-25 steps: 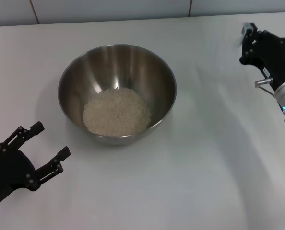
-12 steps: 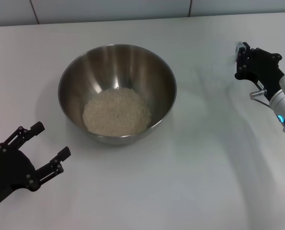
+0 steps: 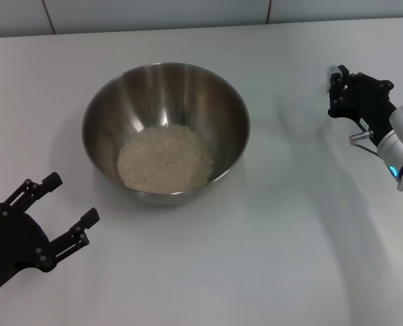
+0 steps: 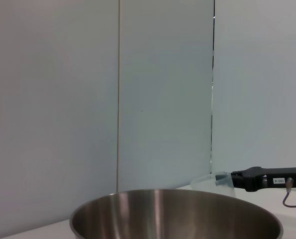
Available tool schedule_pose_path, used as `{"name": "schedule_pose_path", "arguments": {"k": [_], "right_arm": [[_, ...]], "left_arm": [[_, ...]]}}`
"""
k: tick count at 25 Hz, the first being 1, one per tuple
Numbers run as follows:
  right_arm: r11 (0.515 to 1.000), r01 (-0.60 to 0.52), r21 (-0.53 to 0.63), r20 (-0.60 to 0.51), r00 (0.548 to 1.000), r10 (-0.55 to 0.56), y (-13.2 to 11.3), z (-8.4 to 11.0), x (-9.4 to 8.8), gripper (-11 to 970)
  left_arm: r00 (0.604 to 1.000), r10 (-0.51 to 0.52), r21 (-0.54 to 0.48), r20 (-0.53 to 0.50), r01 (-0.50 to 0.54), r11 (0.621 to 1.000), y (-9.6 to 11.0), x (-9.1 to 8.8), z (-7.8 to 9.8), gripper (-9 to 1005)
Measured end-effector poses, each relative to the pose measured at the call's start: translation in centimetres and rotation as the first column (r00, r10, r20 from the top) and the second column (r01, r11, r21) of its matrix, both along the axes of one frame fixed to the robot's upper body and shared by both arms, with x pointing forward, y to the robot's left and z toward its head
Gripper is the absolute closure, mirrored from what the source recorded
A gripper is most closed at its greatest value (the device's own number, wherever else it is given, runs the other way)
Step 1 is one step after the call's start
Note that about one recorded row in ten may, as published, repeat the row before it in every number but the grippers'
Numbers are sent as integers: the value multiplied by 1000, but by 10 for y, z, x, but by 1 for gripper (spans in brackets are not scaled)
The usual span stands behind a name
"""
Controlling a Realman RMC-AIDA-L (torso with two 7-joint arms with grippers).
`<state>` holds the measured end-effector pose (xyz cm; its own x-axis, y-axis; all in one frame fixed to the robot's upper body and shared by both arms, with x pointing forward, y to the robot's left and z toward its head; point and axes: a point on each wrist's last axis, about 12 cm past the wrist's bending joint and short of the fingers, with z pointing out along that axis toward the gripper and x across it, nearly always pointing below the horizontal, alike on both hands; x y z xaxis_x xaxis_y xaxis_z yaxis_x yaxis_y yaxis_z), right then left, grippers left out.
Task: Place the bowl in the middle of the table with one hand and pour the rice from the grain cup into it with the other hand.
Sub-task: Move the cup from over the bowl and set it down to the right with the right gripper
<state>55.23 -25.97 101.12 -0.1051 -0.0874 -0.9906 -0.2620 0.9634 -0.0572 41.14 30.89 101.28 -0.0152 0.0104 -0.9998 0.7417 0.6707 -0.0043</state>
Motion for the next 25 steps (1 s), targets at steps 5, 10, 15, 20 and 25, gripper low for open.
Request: {"name": "schedule_pose_path", "arguments": {"k": [5, 10, 15, 20, 25], "right_arm": [[1000, -16, -7, -3, 1000, 16, 2, -1, -1, 924], [1000, -18, -13, -17, 1000, 18, 2, -3, -1, 681], [1000, -10, -18, -37, 999, 10, 0, -6, -3, 599], [1000, -4, -16, -49, 999, 3, -2, -7, -4, 573], [1000, -6, -12, -50, 999, 6, -3, -10, -10, 494]], "left_arm": [[1000, 0, 0, 0, 0, 1000, 0, 0, 0, 148], [1000, -1, 0, 2, 1, 1000, 0, 1, 0, 148], [1000, -2, 0, 4, 2, 1000, -1, 2, 1, 148], [1000, -2, -1, 6, 2, 1000, 0, 2, 1, 148], [1000, 0, -2, 9, 0, 1000, 0, 3, 2, 148]]}}
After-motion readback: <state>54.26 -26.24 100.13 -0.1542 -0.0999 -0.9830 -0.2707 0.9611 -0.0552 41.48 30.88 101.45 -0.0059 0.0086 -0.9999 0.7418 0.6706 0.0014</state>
